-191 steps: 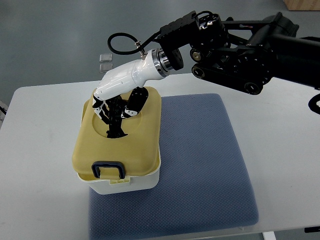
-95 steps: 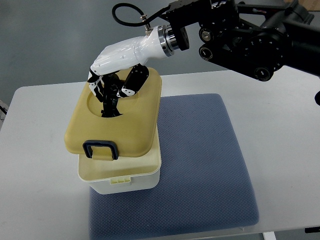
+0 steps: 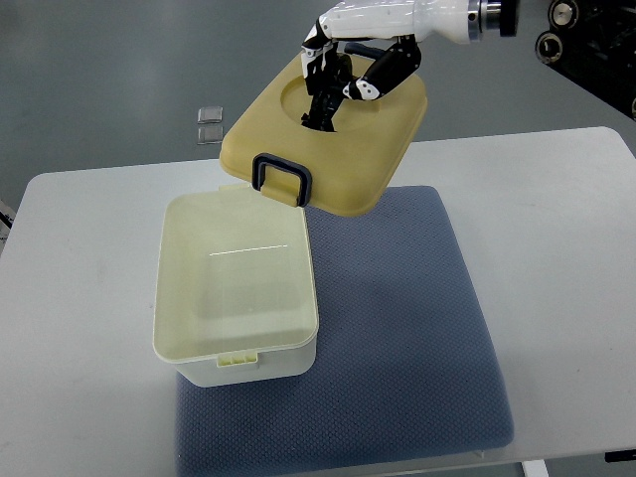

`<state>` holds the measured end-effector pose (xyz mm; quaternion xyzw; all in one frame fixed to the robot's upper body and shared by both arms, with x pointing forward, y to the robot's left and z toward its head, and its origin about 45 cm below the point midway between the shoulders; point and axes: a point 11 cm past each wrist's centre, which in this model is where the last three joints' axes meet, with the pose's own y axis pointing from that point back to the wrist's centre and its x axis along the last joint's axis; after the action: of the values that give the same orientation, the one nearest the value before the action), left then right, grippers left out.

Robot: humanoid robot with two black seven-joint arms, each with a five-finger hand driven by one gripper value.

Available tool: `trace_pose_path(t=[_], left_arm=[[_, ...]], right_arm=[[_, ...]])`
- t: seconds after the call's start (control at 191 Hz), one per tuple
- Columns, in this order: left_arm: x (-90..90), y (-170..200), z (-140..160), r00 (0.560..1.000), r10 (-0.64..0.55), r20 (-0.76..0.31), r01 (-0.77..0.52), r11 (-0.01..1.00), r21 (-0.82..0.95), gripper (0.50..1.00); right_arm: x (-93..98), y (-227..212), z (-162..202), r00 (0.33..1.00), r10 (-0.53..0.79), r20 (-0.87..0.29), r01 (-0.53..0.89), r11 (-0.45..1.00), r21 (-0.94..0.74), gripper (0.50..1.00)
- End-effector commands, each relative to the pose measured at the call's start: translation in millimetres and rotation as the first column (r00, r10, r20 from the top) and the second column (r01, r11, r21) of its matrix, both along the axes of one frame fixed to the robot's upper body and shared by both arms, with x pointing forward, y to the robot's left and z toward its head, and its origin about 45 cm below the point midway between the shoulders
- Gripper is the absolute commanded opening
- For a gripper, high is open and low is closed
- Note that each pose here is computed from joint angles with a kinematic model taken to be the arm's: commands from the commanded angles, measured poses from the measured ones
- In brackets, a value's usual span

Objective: Open white storage box with right hand

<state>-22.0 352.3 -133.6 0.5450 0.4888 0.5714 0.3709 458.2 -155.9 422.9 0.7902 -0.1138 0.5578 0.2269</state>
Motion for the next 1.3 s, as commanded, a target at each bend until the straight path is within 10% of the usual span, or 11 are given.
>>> trace_pose_path(t=[0.0,0.692,1.294], left_arm=[[-0.4,0.1,0.0,1.0,0.0,-0.001,0.0,1.0,0.0,1.0],[-0.4,0.1,0.0,1.0,0.0,-0.001,0.0,1.0,0.0,1.0],[0.5,0.1,0.0,1.0,0.0,0.001,0.0,1.0,0.0,1.0]], right_arm=[[4.1,-29.0,-9.1,0.998,-0.063,0.002,0.063,0.998,0.01,0.5],[-20.1,-88.4,-158.0,0.966,-0.226,-0.13,0.233,0.971,0.047,0.5],[-39.8,-74.6,-205.7,0.953,-0.208,-0.222,0.222,0.974,0.042,0.519]])
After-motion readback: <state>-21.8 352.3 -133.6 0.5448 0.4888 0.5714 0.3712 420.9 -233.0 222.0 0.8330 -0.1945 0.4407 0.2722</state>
